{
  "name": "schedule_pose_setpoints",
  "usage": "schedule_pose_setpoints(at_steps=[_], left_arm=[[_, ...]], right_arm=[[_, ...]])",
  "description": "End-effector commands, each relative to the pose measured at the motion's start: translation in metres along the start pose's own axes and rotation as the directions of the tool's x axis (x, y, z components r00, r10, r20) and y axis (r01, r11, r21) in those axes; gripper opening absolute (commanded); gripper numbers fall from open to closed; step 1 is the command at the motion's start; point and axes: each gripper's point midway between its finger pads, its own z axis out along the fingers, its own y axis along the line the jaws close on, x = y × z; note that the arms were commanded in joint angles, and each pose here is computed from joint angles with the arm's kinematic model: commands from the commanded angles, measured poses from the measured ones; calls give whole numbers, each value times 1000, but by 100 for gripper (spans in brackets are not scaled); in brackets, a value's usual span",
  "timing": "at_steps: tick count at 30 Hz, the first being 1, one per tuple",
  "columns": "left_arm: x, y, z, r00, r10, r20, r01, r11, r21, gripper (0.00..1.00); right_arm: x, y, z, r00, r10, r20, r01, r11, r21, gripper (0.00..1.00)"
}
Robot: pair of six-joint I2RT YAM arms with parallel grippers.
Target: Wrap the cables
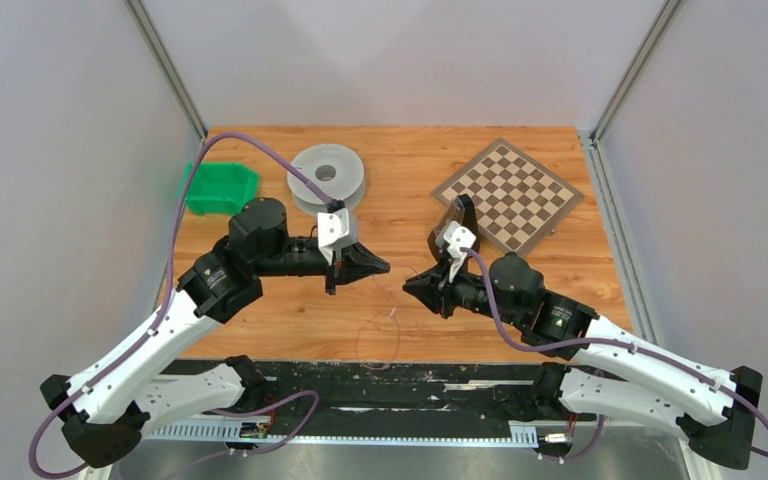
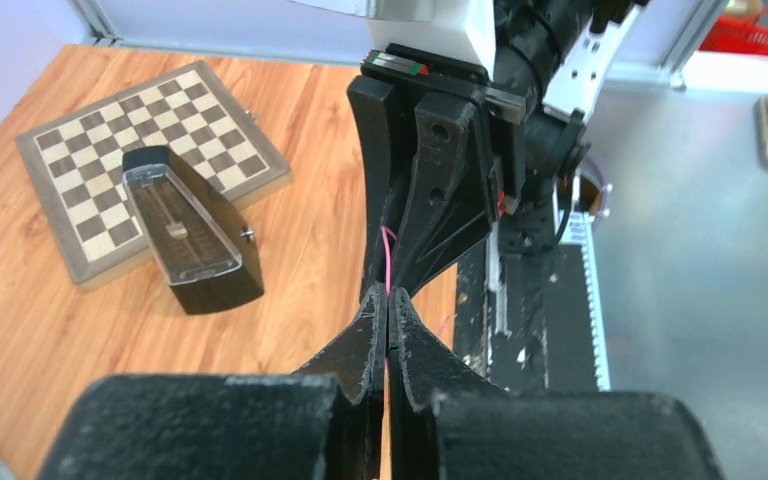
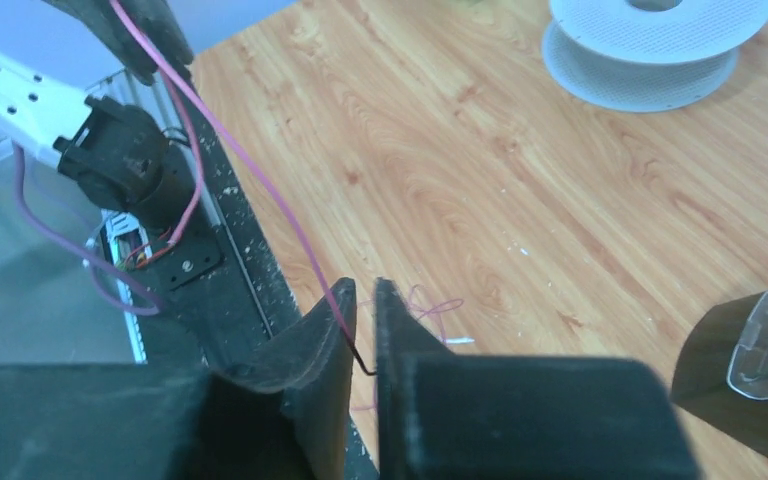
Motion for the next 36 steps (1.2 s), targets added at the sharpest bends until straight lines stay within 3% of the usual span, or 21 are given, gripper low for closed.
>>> schedule_pose_setpoints(at_steps=[1, 4, 10, 17, 25, 29, 31, 36], left_arm=[[-24, -1, 2, 984, -117, 131, 121, 992, -20, 0], [-28, 3, 1, 974, -153, 165, 163, 985, -49, 0], [-19, 27, 3, 967, -179, 183, 211, 962, -171, 0], [10, 48, 5, 950, -248, 188, 295, 910, -290, 38], [29, 62, 11, 908, -345, 239, 411, 844, -344, 49], [32, 64, 15, 891, -368, 267, 444, 830, -337, 46], [37, 66, 15, 892, -368, 264, 444, 827, -346, 40], [47, 63, 18, 900, -355, 253, 425, 840, -337, 8]], right_arm=[[-52, -9, -8, 965, 23, 262, -38, 998, 54, 7], [-41, -11, -5, 965, 45, 259, -62, 996, 57, 0], [-43, -18, -6, 958, 76, 276, -105, 990, 93, 0], [-73, -16, -10, 948, 82, 308, -119, 988, 102, 0], [-82, -19, -3, 945, 102, 310, -144, 982, 119, 0], [-79, -25, -1, 943, 116, 312, -169, 974, 149, 0], [-80, -25, -1, 942, 121, 313, -173, 974, 146, 0], [-81, -30, -2, 936, 131, 326, -195, 966, 171, 0]])
